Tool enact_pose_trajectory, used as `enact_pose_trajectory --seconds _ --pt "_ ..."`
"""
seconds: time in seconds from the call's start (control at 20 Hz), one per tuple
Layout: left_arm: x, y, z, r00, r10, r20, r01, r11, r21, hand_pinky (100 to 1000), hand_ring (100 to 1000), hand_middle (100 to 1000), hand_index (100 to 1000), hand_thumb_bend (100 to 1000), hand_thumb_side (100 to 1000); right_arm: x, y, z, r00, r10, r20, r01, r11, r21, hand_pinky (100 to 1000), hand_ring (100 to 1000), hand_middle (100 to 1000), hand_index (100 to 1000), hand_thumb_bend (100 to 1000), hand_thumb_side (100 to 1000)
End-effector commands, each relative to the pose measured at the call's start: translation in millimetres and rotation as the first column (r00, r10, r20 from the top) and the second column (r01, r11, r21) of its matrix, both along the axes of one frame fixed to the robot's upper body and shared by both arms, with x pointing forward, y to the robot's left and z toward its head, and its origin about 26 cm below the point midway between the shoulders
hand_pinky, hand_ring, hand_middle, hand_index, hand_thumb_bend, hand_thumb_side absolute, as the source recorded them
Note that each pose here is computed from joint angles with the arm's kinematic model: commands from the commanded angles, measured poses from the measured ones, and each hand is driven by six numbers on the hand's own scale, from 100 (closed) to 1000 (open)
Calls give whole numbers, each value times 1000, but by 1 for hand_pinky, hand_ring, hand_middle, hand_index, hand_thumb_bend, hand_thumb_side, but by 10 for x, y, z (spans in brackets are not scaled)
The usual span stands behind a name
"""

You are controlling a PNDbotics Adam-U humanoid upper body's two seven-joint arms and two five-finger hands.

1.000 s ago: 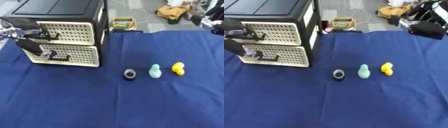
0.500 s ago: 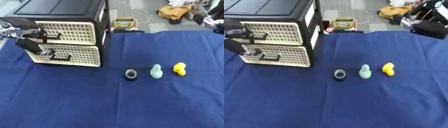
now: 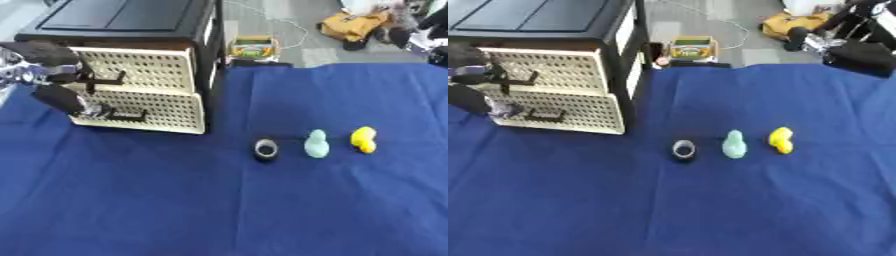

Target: Pick up objects from table and place into drawer.

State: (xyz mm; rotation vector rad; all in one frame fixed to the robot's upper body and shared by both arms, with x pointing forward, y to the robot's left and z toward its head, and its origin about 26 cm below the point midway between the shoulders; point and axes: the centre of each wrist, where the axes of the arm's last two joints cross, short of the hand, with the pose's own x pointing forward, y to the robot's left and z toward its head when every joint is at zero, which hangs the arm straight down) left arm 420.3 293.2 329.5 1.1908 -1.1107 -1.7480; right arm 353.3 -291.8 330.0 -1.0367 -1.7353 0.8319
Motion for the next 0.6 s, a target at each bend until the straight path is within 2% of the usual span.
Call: enact_pose_trajectory --seconds 0.05,0.6 --pt "-89 109 126 999 23 34 -23 999 23 100 100 100 682 349 744 -66 -52 136 999 -17 47 18 1000 -13 632 622 564 734 505 775" --pt "-316 51 147 997 -26 78 22 998 50 100 100 100 690 332 717 -66 -71 127 998 -28 47 29 1000 -11 632 621 560 734 504 778"
